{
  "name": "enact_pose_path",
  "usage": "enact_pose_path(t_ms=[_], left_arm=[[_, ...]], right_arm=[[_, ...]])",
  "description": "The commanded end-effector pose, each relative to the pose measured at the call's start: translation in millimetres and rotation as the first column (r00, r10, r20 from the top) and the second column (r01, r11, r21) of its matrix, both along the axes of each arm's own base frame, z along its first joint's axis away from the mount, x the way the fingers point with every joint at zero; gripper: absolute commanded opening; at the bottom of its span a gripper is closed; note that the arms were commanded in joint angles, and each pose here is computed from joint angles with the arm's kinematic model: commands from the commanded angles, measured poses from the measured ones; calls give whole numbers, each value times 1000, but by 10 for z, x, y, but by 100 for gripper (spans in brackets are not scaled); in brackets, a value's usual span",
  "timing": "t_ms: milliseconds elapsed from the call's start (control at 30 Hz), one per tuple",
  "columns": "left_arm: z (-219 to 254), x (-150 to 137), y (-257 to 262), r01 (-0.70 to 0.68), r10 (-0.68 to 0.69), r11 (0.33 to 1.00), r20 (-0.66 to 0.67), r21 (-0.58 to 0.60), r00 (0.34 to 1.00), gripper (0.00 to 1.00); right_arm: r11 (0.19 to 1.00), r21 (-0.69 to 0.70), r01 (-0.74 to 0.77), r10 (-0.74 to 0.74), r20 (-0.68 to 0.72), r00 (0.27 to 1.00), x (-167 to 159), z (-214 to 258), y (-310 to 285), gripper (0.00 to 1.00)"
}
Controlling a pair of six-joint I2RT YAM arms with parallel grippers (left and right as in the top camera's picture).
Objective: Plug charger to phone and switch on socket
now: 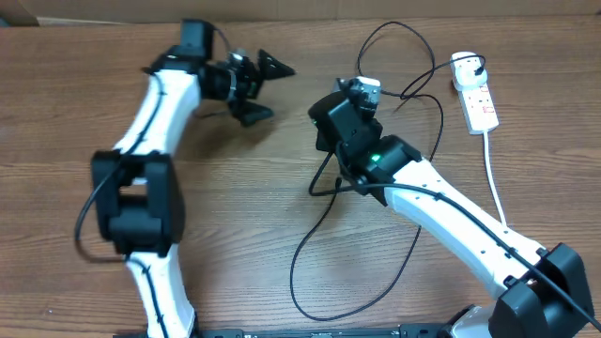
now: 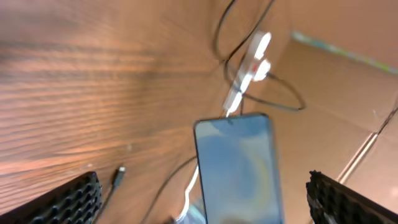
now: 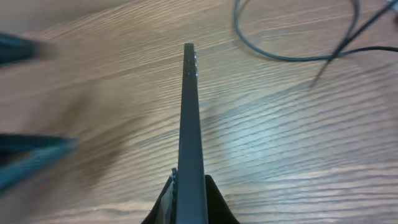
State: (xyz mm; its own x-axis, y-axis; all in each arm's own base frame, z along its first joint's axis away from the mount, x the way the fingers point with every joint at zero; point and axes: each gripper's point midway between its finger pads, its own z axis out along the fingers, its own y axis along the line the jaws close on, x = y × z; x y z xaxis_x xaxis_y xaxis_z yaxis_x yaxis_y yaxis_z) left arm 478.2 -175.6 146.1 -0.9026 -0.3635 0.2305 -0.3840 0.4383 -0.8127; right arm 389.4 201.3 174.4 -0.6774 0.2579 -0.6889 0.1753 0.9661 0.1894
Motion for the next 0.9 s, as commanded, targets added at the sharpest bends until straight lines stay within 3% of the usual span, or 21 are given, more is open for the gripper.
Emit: enact_pose_path(t_ms=[0,100,233,333,367,467,533,667,867], left_arm=[[1101,-167,311,-38,-39,980,378,194,925,100],[1468,-469,542,-137,-35,928,447,346,894,100],[1921,-1018,945,-314,13,804,512,506,859,100],[2219,-1407,1242,-438,54,707,575,555,816,100],[2356,-1580,1404,-509,84,648,611,567,787,99],[2536,-1812,1529,-571,99,603,658,557,746,100],[2587,-1879,1521,-577,99,610,670,543,735,99],[2564,-1964,1400,-557,165,673,635,487,755,100],[2409,-1792,821,-320,96,877,523,358,847,100]], right_arm=[[994,106,35,-39,34,999,123,268,-154,4],[987,156,29,-30,4,1000,162,255,-222,4],[965,260,-16,23,-24,999,154,325,-212,4],[925,370,-89,105,-23,994,97,480,-116,4],[894,430,-128,146,-10,989,64,596,-69,4],[815,550,-182,209,13,978,-12,818,20,4],[766,600,-230,259,40,965,-50,943,83,4],[595,731,-335,391,101,915,-185,1247,272,4],[342,856,-389,513,177,840,-389,1677,462,4]])
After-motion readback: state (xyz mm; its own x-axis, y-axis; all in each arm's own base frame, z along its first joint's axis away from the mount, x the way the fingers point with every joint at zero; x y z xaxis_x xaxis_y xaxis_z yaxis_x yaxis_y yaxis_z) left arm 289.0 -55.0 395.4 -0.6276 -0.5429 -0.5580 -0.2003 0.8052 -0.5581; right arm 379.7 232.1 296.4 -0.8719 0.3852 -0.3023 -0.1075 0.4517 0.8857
